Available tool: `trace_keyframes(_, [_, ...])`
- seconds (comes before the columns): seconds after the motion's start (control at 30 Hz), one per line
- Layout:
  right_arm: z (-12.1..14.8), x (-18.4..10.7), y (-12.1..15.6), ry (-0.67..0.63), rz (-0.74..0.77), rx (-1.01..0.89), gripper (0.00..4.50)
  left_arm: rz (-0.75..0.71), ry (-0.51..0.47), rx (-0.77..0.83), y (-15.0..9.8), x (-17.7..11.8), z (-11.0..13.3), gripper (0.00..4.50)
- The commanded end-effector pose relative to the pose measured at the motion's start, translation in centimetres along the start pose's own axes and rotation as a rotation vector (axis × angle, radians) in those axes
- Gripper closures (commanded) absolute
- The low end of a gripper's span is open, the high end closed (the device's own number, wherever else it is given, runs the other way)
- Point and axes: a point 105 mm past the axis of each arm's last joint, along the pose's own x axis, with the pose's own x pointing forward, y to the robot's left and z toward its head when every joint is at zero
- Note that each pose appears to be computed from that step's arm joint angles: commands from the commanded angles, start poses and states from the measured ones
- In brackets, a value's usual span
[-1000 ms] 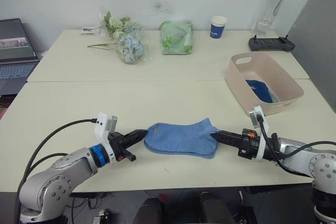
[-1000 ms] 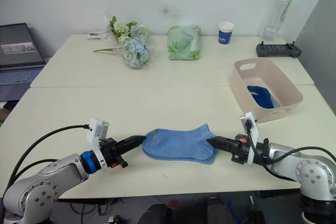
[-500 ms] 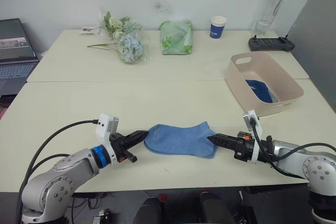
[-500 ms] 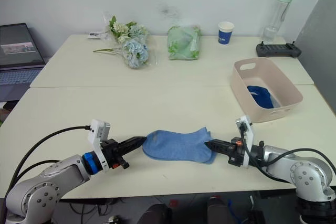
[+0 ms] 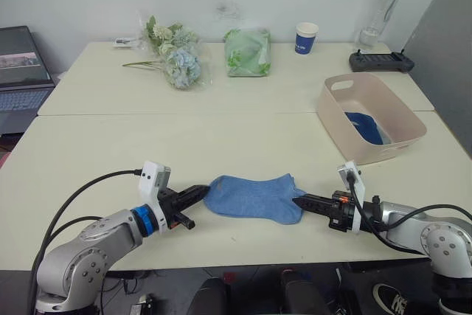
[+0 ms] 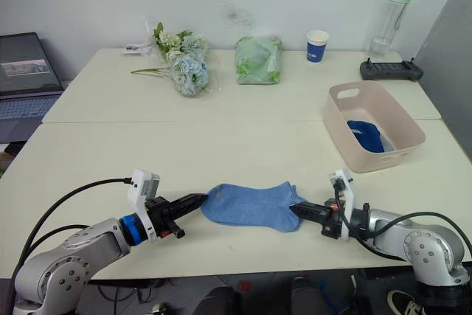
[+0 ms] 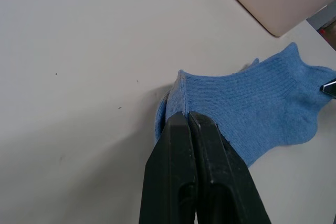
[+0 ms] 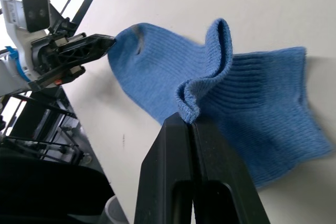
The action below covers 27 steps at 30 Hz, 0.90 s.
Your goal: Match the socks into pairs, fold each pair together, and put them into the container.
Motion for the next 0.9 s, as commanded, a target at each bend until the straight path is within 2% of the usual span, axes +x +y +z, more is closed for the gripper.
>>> trace_keyframes(0.03, [1.1,-0.3,-0.3,-0.04,-0.018,-0.04,4.28,-0.008,0.0,0.03,0.0,-0.1,0.1,4.49])
trace_keyframes(0.07, [1.2,-0.3,-0.4,-0.043,-0.021,-0.045,4.03,-0.011,0.002,0.031,0.0,-0.1,0.1,4.5])
trace_keyframes(0.1, [1.3,-0.3,-0.6,-0.049,-0.027,-0.043,3.85,-0.008,0.001,0.036,0.0,-0.1,0.1,4.31])
trace_keyframes(0.17, [1.3,-0.5,-0.9,-0.048,-0.039,-0.051,3.17,0.0,-0.005,0.041,0.3,-0.3,0.3,3.91])
trace_keyframes(0.3, [1.6,-1.6,-2.0,-0.052,-0.097,-0.086,1.75,0.028,-0.008,0.064,1.2,-1.4,0.7,2.65])
trace_keyframes(0.47, [3.1,-2.4,-2.1,-0.049,-0.111,-0.163,0.01,-0.046,-0.019,0.124,0.8,-3.0,2.5,1.04])
trace_keyframes(0.57, [2.6,-1.6,-2.0,-0.013,-0.123,-0.179,0.0,-0.066,-0.023,0.166,0.9,-3.1,3.4,0.04])
trace_keyframes(0.7, [1.3,-0.6,-2.4,0.044,-0.16,-0.168,0.0,-0.056,-0.032,0.192,1.0,-2.7,3.7,0.01])
trace_keyframes(0.9, [-0.5,0.2,-2.2,0.121,-0.187,-0.085,0.0,-0.088,0.008,0.183,0.1,-2.4,2.3,0.01])
